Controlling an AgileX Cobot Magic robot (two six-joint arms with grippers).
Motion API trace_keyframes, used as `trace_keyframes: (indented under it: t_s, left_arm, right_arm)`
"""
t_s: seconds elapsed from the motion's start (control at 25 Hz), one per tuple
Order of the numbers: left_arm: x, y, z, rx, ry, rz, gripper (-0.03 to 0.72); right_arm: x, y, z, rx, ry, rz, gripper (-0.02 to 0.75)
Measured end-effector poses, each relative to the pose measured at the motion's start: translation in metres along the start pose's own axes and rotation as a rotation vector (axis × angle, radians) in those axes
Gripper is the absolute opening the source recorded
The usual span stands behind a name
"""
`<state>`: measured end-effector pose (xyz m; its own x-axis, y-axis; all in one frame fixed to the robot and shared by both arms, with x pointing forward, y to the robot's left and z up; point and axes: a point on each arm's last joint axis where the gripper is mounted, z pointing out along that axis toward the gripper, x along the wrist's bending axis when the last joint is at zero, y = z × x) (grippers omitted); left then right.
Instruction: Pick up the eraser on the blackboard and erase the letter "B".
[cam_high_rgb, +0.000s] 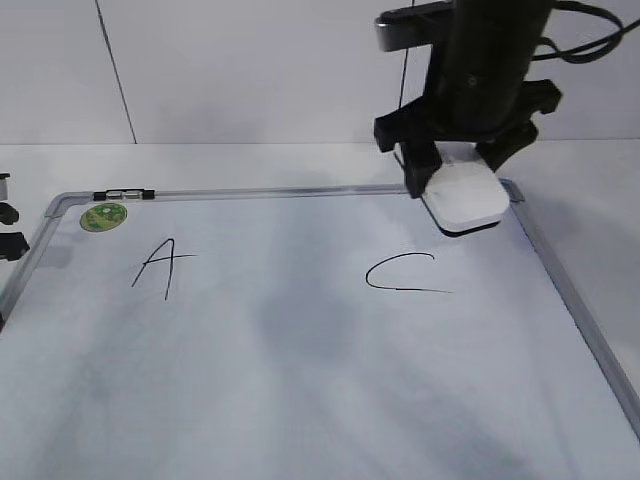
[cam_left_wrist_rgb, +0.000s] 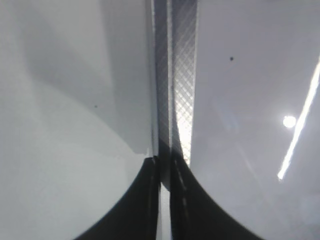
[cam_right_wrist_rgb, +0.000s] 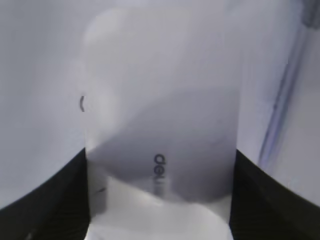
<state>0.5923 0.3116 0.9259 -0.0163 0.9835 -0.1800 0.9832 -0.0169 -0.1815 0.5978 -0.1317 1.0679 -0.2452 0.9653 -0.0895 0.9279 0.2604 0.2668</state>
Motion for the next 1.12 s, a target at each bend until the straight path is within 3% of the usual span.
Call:
trace_keyframes:
  t_s: [0.2,0.56,0.76,1.12]
  left_arm:
    - [0.000,0.000,0.000,0.000,-0.002,-0.001,0.013]
    - [0.000,0.000,0.000,0.000,-0.002,-0.001,0.013]
    - [0.000,0.000,0.000,0.000,-0.002,-0.001,0.013]
    - [0.000,0.000,0.000,0.000,-0.002,-0.001,0.013]
  right_arm:
    - [-0.031,-0.007,0.008,0.031,-0.082,0.079,0.515]
    - [-0.076,-0.006,0.024,0.078,-0.094,0.164,0.515]
    - [-0.080,-0.010,0.053,0.170,-0.042,0.145,0.515]
    - [-0.078,-0.045,0.089,0.333,-0.032,0.119,0.515]
